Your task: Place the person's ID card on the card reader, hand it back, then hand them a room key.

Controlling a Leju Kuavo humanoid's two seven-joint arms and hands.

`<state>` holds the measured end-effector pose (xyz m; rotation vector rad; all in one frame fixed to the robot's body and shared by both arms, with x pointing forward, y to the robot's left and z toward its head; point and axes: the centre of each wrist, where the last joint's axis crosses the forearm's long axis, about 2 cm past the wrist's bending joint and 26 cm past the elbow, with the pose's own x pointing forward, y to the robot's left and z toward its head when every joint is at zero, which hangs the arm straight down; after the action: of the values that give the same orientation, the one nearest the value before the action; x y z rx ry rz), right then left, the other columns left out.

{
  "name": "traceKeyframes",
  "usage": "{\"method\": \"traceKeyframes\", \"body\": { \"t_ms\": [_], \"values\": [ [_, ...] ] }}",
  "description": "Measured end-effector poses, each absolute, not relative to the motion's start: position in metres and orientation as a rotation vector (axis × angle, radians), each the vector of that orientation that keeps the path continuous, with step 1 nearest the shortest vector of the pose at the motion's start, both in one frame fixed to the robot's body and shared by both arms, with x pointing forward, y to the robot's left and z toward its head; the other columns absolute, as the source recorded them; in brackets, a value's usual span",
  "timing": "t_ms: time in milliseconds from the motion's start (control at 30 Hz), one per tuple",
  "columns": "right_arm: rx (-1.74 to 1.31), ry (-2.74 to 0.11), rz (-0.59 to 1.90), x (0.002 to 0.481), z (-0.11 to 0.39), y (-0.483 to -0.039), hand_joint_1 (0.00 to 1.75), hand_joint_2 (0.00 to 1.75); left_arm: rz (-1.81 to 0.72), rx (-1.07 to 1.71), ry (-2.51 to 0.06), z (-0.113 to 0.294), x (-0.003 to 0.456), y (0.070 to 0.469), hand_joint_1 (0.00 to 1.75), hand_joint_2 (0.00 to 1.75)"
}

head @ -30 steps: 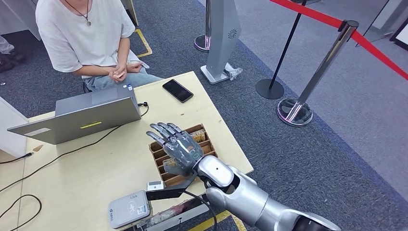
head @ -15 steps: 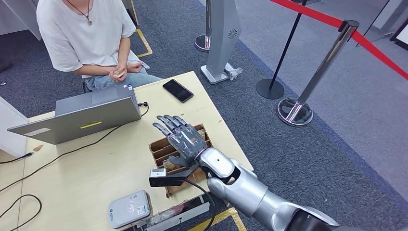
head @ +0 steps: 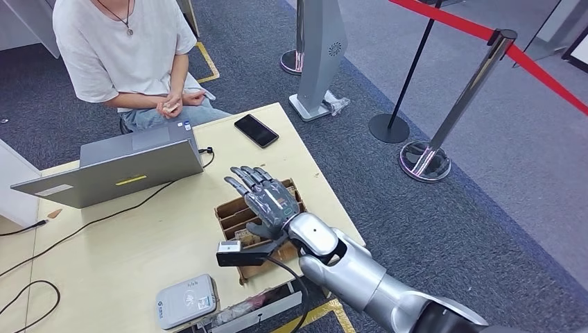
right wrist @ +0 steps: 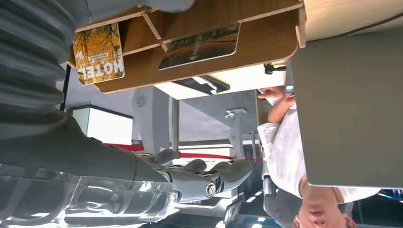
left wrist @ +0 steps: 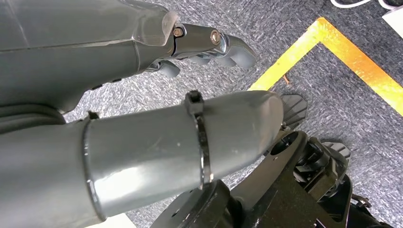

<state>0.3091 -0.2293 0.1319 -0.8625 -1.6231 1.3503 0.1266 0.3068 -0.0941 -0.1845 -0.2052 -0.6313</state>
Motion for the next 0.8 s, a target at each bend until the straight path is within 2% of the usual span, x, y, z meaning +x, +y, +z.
{"method": "traceKeyframes", "body": {
  "t_ms": [233,700,800],
  "values": [
    [-0.865,-1.612,1.344,0.3083,0.1307,-0.2311,0.59,1.75,-0.630,-0.185,-0.204,-0.0943,0.1258,0.3071,0.00,0.00],
    [-0.883,-1.583,1.343,0.3024,0.1283,-0.2342,0.55,1.75,-0.632,-0.185,-0.204,-0.0943,0.1259,0.3080,0.00,0.00],
    [-0.891,-1.575,1.345,0.3006,0.1279,-0.2351,0.63,1.75,-0.634,-0.184,-0.204,-0.0942,0.1261,0.3086,0.00,0.00]
  ]
}}
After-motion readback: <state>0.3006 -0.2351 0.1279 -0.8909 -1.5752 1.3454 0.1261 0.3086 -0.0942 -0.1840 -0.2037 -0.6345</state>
